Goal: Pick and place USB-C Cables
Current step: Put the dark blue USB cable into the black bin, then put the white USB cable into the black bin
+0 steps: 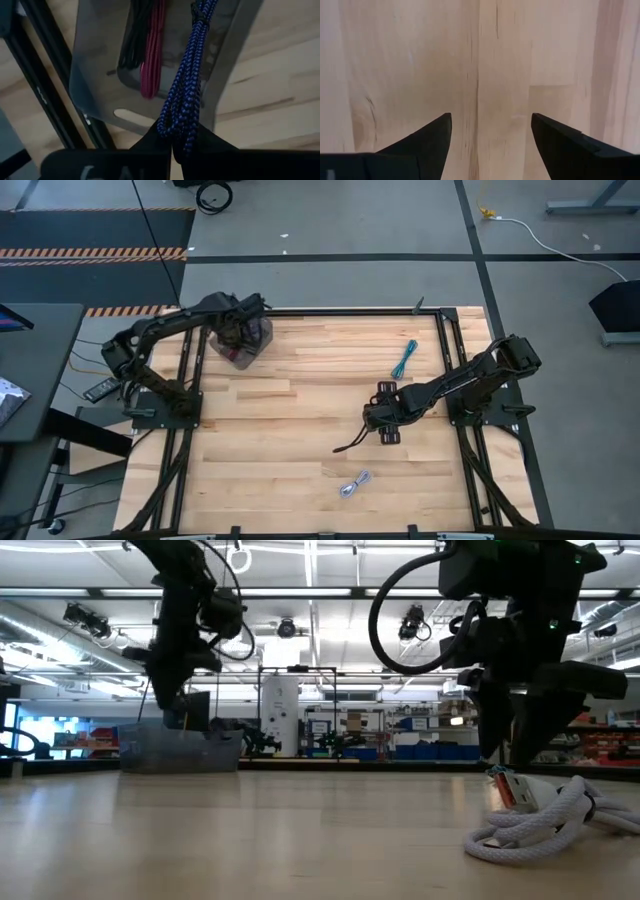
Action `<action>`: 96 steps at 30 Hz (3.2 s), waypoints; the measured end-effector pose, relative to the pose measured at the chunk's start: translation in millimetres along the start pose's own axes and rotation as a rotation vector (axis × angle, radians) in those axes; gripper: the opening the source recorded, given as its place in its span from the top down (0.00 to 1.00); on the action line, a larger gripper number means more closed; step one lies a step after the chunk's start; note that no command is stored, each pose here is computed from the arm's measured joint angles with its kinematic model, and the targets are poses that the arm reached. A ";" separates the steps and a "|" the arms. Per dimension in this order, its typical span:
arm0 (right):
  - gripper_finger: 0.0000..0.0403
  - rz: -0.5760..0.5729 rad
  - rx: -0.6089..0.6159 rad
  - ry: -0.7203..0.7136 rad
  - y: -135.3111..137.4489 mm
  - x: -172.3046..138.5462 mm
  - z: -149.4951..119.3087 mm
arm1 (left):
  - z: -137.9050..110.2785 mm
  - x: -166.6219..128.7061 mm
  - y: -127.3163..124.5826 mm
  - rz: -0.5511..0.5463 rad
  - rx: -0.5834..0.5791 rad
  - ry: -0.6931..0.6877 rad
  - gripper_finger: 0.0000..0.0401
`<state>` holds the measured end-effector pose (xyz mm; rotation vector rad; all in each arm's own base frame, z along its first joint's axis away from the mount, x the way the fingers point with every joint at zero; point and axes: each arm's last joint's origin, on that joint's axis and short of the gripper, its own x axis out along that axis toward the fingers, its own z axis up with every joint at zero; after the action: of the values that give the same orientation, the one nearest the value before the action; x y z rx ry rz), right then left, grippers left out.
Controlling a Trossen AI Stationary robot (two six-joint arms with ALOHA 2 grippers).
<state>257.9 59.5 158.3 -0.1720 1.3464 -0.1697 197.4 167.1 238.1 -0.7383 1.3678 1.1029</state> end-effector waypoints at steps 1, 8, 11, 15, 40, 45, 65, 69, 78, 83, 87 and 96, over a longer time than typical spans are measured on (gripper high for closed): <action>0.31 0.000 0.001 -0.002 0.1 0.0 0.2 | -1.4 3.8 -0.1 0.003 0.002 0.005 0.96; 0.31 0.007 0.007 -0.026 0.6 0.0 2.6 | -5.8 28.3 -4.3 -0.012 -0.007 -0.026 0.86; 0.31 0.008 -0.002 -0.026 0.7 0.0 2.5 | -6.7 31.1 -3.9 0.003 -0.021 -0.032 0.77; 0.31 0.008 -0.012 -0.026 0.7 0.0 2.5 | -6.4 31.1 -3.6 0.015 -0.027 -0.040 0.65; 0.31 -0.043 -0.195 -0.122 8.6 -39.8 13.9 | -33.7 -152.1 -118.0 -0.542 0.549 -0.678 0.55; 0.31 -0.201 -0.205 -0.116 -6.3 -41.9 10.8 | -86.2 -172.3 -155.1 -0.695 0.589 -0.769 0.55; 0.33 0.436 -0.389 -0.446 78.6 -71.5 16.7 | -214.0 -153.7 -220.1 -0.609 0.727 -0.850 0.55; 0.34 0.395 -0.336 -0.425 88.2 -64.0 15.9 | -215.8 -145.2 -229.7 -0.602 0.719 -0.835 0.55; 0.38 0.399 -0.279 -0.363 110.5 -31.6 20.1 | -216.2 -141.2 -234.0 -0.601 0.722 -0.827 0.55; 0.39 0.402 -0.253 -0.351 121.3 -13.0 23.2 | -217.5 -141.5 -234.3 -0.614 0.730 -0.817 0.55; 0.39 0.394 -0.237 -0.328 127.2 2.4 24.0 | -218.7 -141.7 -234.3 -0.628 0.714 -0.805 0.55; 0.50 0.306 -0.235 -0.324 132.1 15.4 22.7 | -229.9 -142.4 -233.6 -0.660 0.692 -0.776 0.55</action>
<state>286.3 185.6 119.3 -0.1798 1.0509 0.2657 342.5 -152.2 306.9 -0.1618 0.6589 0.2677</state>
